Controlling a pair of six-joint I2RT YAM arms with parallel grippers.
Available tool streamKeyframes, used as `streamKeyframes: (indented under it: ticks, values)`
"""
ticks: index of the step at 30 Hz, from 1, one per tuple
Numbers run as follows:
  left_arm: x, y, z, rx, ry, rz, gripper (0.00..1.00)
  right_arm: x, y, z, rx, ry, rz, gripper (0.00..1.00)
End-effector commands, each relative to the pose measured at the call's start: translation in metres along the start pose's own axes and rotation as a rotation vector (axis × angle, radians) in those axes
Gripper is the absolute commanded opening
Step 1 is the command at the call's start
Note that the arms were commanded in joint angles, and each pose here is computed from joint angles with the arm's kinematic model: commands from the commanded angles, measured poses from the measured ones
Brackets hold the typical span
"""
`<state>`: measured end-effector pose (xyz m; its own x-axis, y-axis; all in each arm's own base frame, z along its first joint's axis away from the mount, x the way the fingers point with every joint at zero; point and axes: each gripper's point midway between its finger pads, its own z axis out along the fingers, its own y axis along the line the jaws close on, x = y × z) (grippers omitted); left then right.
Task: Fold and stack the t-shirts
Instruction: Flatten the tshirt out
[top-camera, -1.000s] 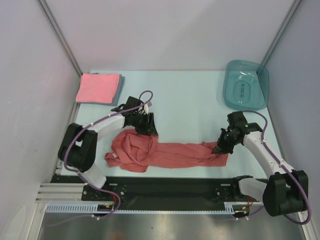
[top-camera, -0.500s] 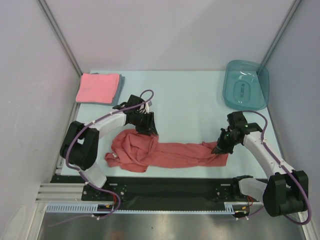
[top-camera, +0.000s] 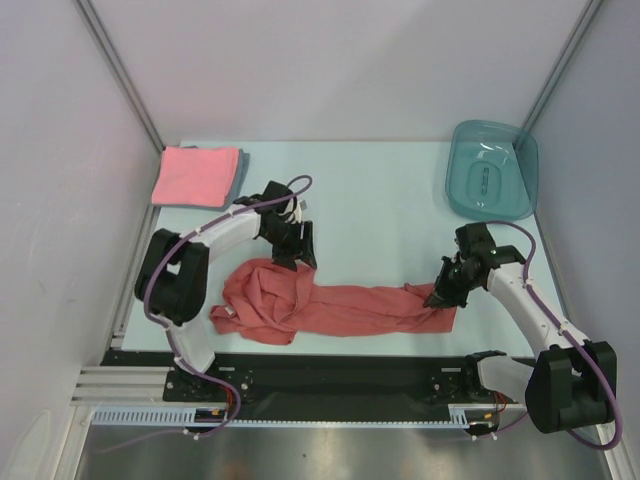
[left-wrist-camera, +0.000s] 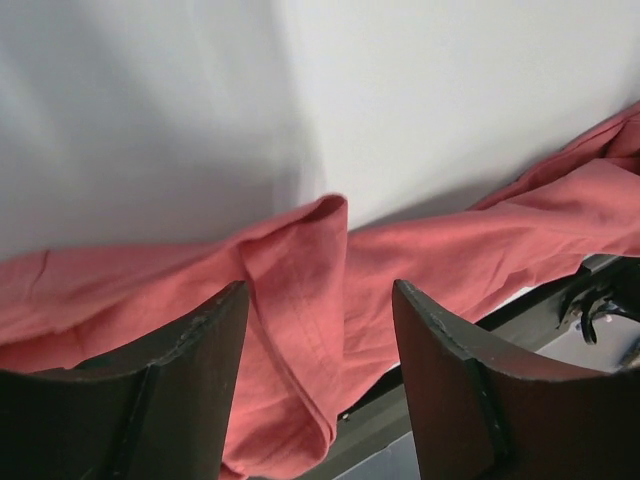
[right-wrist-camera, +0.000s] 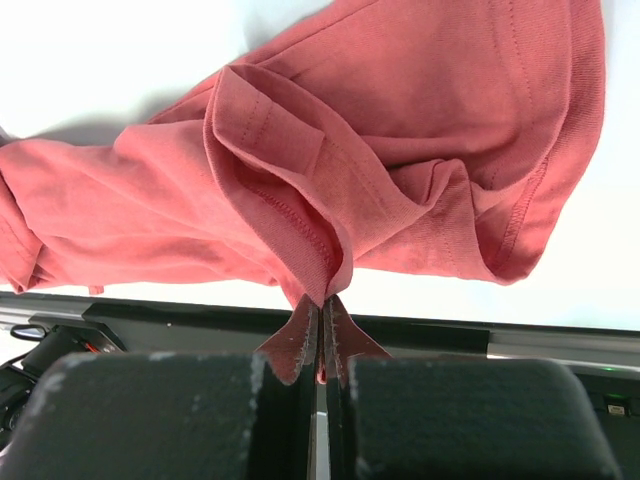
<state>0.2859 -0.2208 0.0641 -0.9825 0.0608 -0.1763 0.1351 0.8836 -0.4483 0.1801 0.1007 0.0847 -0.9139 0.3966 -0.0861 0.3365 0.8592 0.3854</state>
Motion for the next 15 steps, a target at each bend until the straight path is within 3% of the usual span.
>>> streamKeyframes:
  ticks: [1, 6, 8, 15]
  values:
    - [0.008, -0.004, 0.009, 0.072, 0.099, 0.017, 0.65, -0.006, 0.005, -0.006, -0.023, -0.022, -0.022, 0.00]
    - [0.006, 0.018, 0.023, -0.013, 0.136, 0.014, 0.60, -0.008, 0.004, -0.007, -0.022, -0.025, -0.024, 0.00]
    - [0.005, 0.011, 0.023, 0.022, 0.132, 0.015, 0.59, -0.008, 0.004, -0.006, -0.021, -0.022, -0.021, 0.00]
    - [0.019, -0.084, 0.017, 0.311, 0.131, 0.014, 0.56, -0.007, 0.003, -0.005, -0.027, -0.016, -0.025, 0.00]
